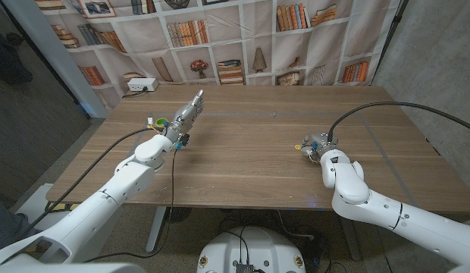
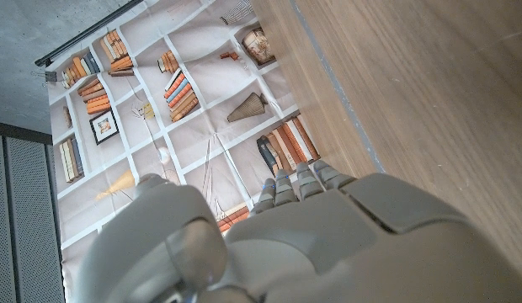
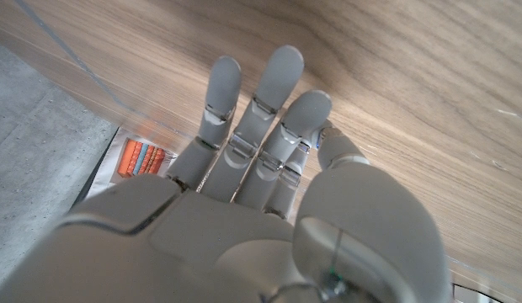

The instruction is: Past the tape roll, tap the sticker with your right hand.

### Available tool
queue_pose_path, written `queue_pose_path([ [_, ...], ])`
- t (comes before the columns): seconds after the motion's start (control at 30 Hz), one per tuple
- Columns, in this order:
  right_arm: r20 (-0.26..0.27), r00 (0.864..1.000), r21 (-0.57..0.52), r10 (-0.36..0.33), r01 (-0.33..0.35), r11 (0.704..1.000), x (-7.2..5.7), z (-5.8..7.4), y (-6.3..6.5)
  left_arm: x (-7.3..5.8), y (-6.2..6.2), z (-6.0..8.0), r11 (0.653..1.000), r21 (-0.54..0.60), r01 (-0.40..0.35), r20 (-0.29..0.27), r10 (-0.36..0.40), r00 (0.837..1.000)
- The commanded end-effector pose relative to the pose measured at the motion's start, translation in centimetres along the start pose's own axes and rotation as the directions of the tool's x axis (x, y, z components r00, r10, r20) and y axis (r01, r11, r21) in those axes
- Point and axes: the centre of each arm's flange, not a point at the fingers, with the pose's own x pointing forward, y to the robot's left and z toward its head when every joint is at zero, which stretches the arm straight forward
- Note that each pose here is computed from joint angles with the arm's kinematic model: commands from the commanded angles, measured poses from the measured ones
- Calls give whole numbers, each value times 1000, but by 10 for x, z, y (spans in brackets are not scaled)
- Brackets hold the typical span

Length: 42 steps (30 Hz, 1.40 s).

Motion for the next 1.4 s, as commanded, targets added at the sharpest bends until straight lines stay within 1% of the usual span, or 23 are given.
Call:
queue_pose_path([
  [0.03,-2,998,15,-66,66,998,-6,0,-18,2,3,0,1000,-6,4,14,-4,1000],
  [0.27,-3,996,18,-88,88,996,-8,1,-24,3,5,-2,1000,-10,2,13,-1,1000],
  [0.67,8,988,65,-154,153,986,-17,0,-30,4,6,2,1000,-1,4,18,-4,1000],
  [0.87,23,980,91,-196,193,977,-22,-1,-29,4,7,3,1000,9,8,12,-8,1000],
  [1.0,21,974,115,-224,220,969,-26,-3,-29,4,7,3,1000,11,13,9,-13,1000],
  [1.23,23,965,118,-263,258,959,-32,-1,-34,3,6,3,1000,17,23,11,-23,1000],
  [1.4,23,961,118,-274,270,956,-35,-1,-37,1,4,4,999,17,28,9,-28,1000],
])
